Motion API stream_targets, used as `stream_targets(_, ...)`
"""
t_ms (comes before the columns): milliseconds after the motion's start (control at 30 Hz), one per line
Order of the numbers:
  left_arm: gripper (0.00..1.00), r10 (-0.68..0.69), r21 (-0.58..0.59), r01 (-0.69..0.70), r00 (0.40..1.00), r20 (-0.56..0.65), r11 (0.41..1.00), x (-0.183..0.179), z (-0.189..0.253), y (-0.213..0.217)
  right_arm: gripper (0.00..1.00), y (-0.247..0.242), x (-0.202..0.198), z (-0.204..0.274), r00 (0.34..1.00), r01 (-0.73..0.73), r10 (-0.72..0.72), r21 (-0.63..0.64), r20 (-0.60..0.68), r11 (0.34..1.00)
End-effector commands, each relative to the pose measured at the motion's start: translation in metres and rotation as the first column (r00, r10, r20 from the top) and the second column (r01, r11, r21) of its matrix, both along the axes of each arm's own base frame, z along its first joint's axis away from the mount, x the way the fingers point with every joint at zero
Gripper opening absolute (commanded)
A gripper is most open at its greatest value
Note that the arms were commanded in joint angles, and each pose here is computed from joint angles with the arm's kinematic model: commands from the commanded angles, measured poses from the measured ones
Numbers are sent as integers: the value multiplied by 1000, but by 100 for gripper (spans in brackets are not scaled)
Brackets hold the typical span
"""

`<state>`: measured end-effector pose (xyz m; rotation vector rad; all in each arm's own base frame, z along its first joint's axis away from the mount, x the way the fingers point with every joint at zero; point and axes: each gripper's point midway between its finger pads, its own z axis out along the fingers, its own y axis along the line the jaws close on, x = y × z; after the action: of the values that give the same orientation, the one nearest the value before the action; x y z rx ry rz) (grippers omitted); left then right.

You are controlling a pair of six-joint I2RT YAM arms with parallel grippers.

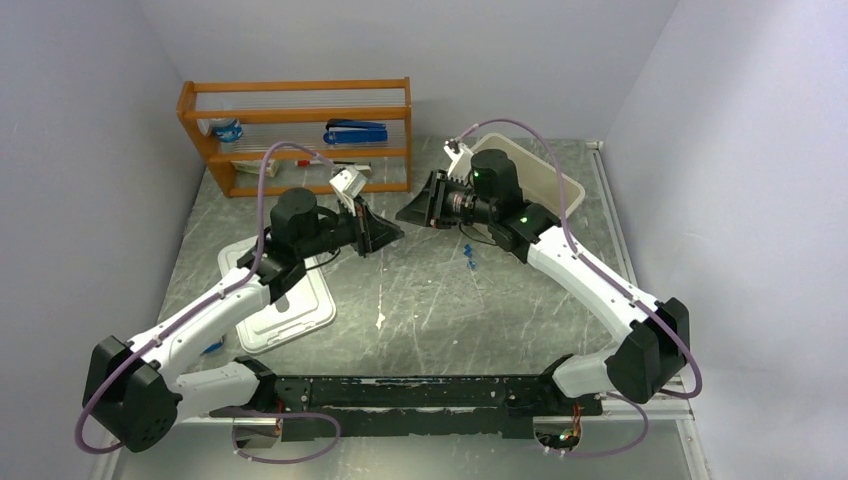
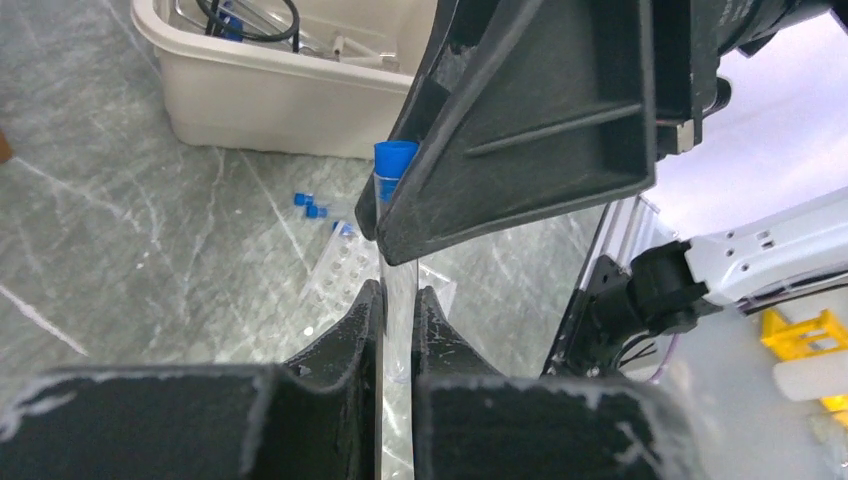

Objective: Organize the chemistry lab equipment

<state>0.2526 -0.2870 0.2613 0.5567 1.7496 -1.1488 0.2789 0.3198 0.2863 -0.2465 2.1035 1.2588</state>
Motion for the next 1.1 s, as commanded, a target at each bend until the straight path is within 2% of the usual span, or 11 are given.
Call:
stream_targets(0, 5, -53, 80, 45, 994, 98, 996, -4, 18, 1, 25, -2, -10, -2, 998, -52, 51, -21, -26, 998)
stream_targets(133, 5, -67, 134, 54, 994, 90, 989, -6, 15, 5, 13, -6, -11, 8, 998, -59, 59, -8, -15, 998)
stream_targets(333, 5, -113, 178, 97, 990, 79, 979, -11, 13, 5, 14, -11, -12, 11, 998, -66, 66, 5, -4, 998)
stream_targets(400, 6, -103, 182, 88, 992, 73, 979, -10, 13, 5, 9, -11, -13, 11, 997, -72, 72, 11, 5, 997)
stream_targets(467, 42, -30, 186, 20, 998, 53, 982, 0, 14, 9, 5, -9, -12, 12, 996, -83, 82, 25, 47, 996)
stream_targets(533, 72, 77, 201, -82, 997, 31, 976, 15, 10, 17, 4, -12, -4, 1, 992, -53, 53, -8, 117, 999)
stream_targets(633, 86, 226, 241, -217, 974, -9, 946, 31, -1, 33, 2, -31, 17, -34, 976, 79, -49, -136, 214, 987)
stream_targets(767, 89, 386, 267, -359, 921, -56, 894, 40, -14, 54, 0, -64, 43, -71, 918, 292, -181, -295, 352, 910)
stream_targets(867, 88, 425, 277, -392, 902, -69, 877, 38, -19, 62, 0, -97, 55, -95, 857, 457, -285, -378, 430, 805)
stream_targets(1000, 87, 479, 311, -447, 877, -30, 839, 42, -17, 76, 0, -118, 58, -110, 801, 556, -332, -413, 499, 721)
stream_targets(1067, 87, 493, 314, -464, 870, -13, 828, 44, -15, 80, 0, -116, 56, -115, 805, 550, -329, -411, 494, 727)
